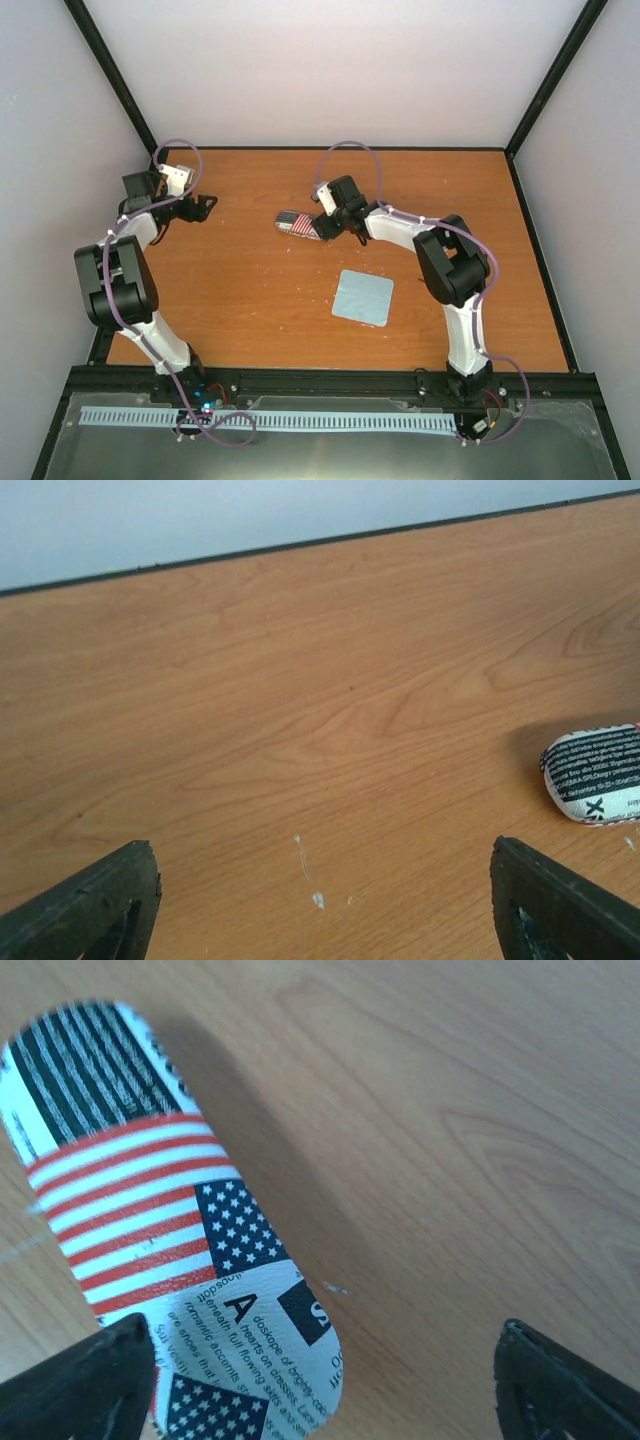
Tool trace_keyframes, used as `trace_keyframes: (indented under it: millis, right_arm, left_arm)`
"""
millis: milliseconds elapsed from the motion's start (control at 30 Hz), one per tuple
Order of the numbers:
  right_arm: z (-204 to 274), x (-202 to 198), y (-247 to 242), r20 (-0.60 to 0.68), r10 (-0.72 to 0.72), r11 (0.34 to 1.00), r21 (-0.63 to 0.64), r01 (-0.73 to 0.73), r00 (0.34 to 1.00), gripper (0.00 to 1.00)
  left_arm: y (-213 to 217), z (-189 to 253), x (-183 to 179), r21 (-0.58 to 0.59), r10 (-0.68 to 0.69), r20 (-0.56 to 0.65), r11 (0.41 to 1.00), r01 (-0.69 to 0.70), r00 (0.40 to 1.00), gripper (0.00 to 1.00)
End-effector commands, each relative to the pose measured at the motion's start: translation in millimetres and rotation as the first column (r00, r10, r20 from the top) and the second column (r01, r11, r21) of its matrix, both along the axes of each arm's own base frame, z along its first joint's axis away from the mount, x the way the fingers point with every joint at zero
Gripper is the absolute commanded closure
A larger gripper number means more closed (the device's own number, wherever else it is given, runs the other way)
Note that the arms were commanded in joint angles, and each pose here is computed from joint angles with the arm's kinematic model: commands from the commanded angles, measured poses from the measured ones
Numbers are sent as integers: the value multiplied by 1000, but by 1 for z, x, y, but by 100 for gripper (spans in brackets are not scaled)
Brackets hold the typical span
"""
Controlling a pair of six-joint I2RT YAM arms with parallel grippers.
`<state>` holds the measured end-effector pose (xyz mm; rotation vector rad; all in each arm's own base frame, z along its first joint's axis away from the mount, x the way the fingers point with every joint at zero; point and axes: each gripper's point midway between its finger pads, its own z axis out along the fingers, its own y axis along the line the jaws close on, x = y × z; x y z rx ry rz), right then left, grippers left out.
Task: Organize the sunglasses
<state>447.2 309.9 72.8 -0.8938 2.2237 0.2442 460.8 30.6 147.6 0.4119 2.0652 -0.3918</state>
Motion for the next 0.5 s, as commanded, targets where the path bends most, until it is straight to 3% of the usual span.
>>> trace_keyframes:
  millis: [0, 167, 467]
  right_arm:
    - [-14, 6, 9, 25, 72, 994, -83, -70, 997, 9]
    - [-20, 9, 24, 25, 136, 988, -77, -134, 990, 0]
    - [-9, 1, 50, 1, 264, 964, -27, -264, 964, 0]
  left_arm:
    - [6, 4, 8, 4, 4, -10, 1000, -4, 1000, 11]
    - [8, 4, 11, 8, 3, -11, 1000, -3, 1000, 11]
    - [6, -4, 15, -18, -9, -29, 1000, 9, 1000, 11]
